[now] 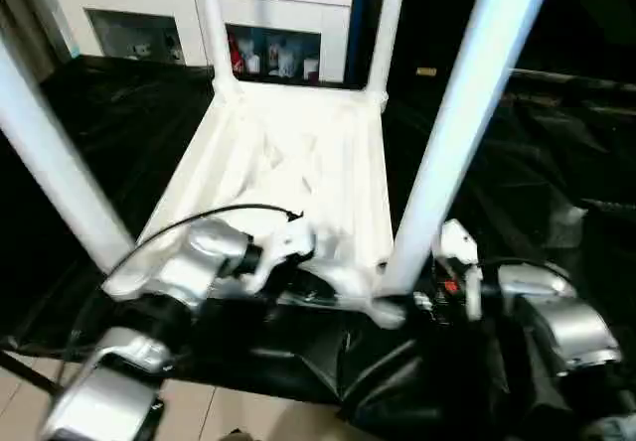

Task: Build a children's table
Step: Rotate leg to tighten

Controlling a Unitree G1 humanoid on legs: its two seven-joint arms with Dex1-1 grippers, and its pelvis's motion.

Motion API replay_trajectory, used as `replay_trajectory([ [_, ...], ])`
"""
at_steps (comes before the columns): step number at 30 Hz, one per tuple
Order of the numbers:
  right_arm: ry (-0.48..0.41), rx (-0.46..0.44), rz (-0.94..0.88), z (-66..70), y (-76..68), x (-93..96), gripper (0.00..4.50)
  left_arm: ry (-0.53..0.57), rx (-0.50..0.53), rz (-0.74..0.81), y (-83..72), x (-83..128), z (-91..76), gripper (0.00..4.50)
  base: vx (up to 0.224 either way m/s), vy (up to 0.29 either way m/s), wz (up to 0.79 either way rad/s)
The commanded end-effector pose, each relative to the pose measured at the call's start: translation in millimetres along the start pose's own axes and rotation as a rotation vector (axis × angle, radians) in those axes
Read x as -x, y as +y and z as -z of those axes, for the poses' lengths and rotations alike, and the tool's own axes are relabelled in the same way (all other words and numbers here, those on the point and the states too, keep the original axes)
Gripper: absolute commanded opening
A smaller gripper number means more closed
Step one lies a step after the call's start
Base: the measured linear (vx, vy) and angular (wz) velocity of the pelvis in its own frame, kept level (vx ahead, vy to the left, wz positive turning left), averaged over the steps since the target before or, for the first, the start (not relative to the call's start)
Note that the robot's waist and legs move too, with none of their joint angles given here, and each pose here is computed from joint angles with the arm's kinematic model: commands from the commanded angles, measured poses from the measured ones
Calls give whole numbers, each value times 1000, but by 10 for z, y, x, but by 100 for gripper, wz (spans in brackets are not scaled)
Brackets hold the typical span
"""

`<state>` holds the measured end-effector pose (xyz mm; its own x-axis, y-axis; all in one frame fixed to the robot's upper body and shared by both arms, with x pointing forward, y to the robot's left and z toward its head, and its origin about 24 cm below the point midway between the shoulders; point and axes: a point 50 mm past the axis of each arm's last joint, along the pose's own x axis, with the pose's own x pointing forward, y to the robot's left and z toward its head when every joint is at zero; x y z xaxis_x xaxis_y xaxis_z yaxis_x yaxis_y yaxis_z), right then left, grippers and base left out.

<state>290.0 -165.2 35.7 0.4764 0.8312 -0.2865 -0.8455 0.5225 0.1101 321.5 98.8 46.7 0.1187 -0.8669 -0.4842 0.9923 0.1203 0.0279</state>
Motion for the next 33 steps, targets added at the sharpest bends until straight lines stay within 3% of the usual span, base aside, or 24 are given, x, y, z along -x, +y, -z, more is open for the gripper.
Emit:
replay_trajectory([
  [1, 30, -64, 89, 153, 34, -130, 235, -66, -5, -131, 95, -90, -158, 0, 0, 0, 0],
  [3, 20, -126, 207, 213, 33, -210, 233, -76, 2, -202, 116, -204, -216, 0, 0, 0, 0],
  [8, 41, -146, 380, 305, 93, -364, 205, -89, -12, -237, 72, -447, -313, 0, 0, 0, 0],
  [12, 6, -123, 374, 274, 186, -500, 205, -87, -40, -182, -6, -564, -344, 0, 0, 0, 0],
  [17, -78, -102, 236, 146, 187, -386, 269, -64, -45, -89, -34, -469, -265, 0, 0, 0, 0],
  [20, -68, -46, 90, 80, 209, -251, 298, -62, -55, 3, -60, -361, -212, 0, 0, 0, 0],
  [23, -54, -24, 31, 68, 223, -196, 298, -61, -65, 37, -71, -318, -195, 0, 0, 0, 0],
  [25, -8, 44, -126, 27, 236, -24, 298, -64, -76, 155, -120, -170, -147, 0, 0, 0, 0],
  [33, 66, 74, -271, -10, 190, 149, 298, -21, -47, 284, -167, 48, -53, 0, 0, 0, 0],
])
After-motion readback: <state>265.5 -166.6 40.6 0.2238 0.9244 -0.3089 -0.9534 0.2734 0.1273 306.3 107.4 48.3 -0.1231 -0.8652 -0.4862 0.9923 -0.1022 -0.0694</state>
